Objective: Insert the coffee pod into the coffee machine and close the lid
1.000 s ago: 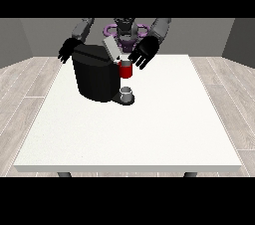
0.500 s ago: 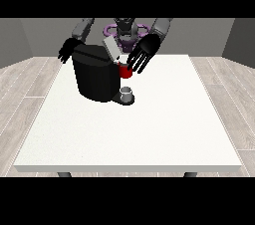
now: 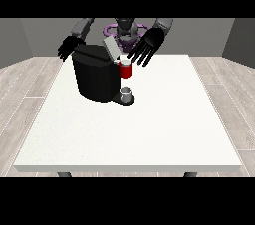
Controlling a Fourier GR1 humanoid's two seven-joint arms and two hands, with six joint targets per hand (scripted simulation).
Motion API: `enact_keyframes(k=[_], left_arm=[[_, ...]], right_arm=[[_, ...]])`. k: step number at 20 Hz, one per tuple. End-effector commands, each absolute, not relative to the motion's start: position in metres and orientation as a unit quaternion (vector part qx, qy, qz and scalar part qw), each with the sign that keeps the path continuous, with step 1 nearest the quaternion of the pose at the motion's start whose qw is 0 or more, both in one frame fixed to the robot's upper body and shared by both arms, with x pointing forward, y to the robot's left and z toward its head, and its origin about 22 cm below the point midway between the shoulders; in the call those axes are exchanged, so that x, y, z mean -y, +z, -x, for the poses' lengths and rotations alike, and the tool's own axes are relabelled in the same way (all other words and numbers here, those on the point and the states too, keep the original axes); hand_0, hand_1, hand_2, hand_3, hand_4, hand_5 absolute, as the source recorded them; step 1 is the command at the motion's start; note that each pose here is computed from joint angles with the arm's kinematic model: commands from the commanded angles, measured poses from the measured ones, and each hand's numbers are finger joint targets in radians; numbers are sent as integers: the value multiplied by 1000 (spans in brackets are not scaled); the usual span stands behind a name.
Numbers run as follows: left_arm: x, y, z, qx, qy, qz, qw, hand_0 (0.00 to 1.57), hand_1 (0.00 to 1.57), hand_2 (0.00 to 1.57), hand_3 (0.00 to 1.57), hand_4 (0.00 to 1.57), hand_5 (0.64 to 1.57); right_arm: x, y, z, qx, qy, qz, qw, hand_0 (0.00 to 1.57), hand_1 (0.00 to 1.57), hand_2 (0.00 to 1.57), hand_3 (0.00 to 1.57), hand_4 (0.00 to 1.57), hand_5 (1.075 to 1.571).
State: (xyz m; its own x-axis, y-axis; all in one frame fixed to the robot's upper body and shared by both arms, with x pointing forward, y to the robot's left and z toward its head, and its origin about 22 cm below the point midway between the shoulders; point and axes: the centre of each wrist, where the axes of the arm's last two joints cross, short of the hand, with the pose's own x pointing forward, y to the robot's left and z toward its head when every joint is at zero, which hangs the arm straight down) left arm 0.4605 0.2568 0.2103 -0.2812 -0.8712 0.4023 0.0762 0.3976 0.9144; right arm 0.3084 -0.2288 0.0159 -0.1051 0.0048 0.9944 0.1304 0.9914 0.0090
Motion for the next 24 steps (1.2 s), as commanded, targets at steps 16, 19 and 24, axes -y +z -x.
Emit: enact_keyframes(k=[16,19,24], left_arm=[[-233,67,-430,714,-220,-39,664,0,0,0,0,0,1571],[-243,27,-409,685,-206,-22,699,0,0,0,0,0,1571],[-251,-7,-388,679,-140,21,720,0,0,0,0,227,1571]], right_arm=[[254,-29,-262,706,-45,81,702,0,0,0,0,357,1571],[280,-15,-258,688,-32,65,722,0,0,0,0,349,1571],[266,24,-281,715,7,45,697,0,0,0,0,0,1571]])
